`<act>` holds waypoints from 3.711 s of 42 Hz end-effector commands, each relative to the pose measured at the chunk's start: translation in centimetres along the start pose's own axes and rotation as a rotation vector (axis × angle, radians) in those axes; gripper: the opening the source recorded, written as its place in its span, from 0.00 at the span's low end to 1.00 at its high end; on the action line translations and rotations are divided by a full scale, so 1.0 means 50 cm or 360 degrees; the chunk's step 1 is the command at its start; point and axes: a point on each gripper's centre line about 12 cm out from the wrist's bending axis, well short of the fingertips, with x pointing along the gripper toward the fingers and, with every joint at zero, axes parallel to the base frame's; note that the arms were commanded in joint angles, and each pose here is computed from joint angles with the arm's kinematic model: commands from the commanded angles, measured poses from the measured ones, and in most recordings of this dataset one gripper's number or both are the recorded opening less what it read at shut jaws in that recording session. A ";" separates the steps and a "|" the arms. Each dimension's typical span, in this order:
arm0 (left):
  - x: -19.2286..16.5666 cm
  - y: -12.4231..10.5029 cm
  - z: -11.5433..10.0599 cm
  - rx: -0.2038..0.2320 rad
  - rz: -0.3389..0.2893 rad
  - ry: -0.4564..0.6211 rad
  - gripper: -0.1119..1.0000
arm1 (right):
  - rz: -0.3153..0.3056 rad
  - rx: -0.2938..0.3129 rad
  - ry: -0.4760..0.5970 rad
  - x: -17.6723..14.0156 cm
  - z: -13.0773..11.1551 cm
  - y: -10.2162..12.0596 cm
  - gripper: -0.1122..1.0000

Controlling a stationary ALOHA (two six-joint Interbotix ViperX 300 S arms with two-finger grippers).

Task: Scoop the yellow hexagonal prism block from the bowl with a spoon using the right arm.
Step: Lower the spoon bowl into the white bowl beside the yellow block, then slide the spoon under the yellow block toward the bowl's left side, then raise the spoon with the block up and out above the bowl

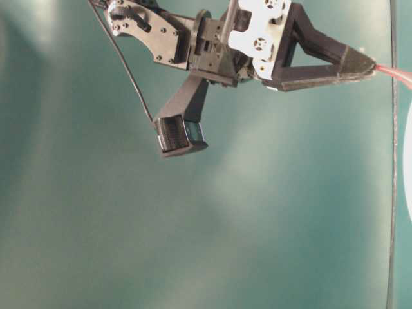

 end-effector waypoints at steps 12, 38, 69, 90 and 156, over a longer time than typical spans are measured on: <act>0.005 0.001 0.014 0.0000 0.0002 -0.0024 0.11 | 0.0020 -0.0034 0.0041 0.010 0.014 0.013 0.31; 0.005 0.001 0.017 0.0002 0.0004 -0.0037 0.11 | 0.0033 -0.0076 0.0068 0.051 0.030 0.031 0.31; 0.003 0.001 0.019 0.0000 0.0005 -0.0046 0.11 | -0.0028 -0.0117 -0.0192 0.072 0.092 0.022 0.31; 0.004 0.001 0.020 0.0002 0.0002 -0.0046 0.11 | -0.0056 -0.0116 -0.0311 0.067 0.110 0.018 0.31; 0.004 0.001 0.021 0.0002 0.0002 -0.0046 0.10 | -0.0154 -0.0067 -0.0799 -0.009 0.078 0.019 0.31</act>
